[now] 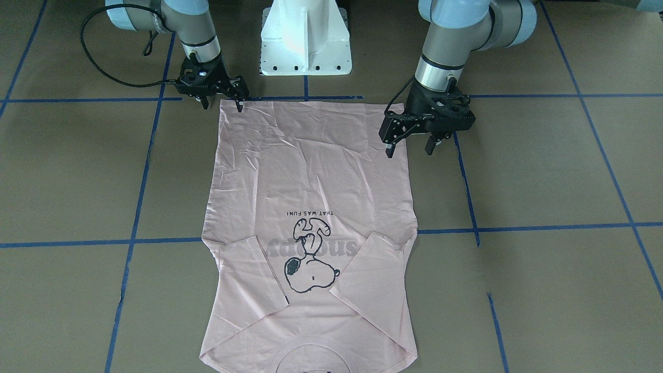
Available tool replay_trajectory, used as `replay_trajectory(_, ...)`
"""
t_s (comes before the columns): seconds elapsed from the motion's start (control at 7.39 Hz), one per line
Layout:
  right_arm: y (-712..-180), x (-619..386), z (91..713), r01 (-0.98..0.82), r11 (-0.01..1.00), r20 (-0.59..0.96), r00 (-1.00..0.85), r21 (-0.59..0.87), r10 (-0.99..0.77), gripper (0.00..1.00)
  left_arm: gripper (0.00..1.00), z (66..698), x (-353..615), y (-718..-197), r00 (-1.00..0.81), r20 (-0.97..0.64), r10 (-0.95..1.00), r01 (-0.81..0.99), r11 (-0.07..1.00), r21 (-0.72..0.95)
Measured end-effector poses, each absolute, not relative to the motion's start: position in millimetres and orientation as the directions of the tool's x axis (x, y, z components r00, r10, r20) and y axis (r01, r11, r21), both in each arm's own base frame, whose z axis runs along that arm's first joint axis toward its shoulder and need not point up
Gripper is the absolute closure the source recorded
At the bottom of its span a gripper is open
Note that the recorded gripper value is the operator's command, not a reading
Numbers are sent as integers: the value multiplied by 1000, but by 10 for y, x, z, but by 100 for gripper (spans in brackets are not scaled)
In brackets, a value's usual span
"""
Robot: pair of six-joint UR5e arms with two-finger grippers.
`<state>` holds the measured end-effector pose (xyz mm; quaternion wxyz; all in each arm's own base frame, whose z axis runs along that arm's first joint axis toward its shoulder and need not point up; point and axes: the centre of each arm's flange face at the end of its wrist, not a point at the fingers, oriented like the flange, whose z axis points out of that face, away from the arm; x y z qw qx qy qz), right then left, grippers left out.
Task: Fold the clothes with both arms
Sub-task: 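Grasp the hem corner with the right gripper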
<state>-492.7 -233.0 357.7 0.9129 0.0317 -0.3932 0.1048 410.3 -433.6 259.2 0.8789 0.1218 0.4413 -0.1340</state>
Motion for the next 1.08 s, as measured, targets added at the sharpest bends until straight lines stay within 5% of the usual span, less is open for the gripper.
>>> replay_trajectory(0.68,-2186,-4984,3612,-186,982,712,686,-30,152,6,0,2564,4100,-4331,571,-812,-125,342,935,97)
replay_trajectory(1.08,-2177,-4982,3598,-178,983,713,684,-38,152,49,0,2556,4099,-4330,570,-812,-124,342,935,98)
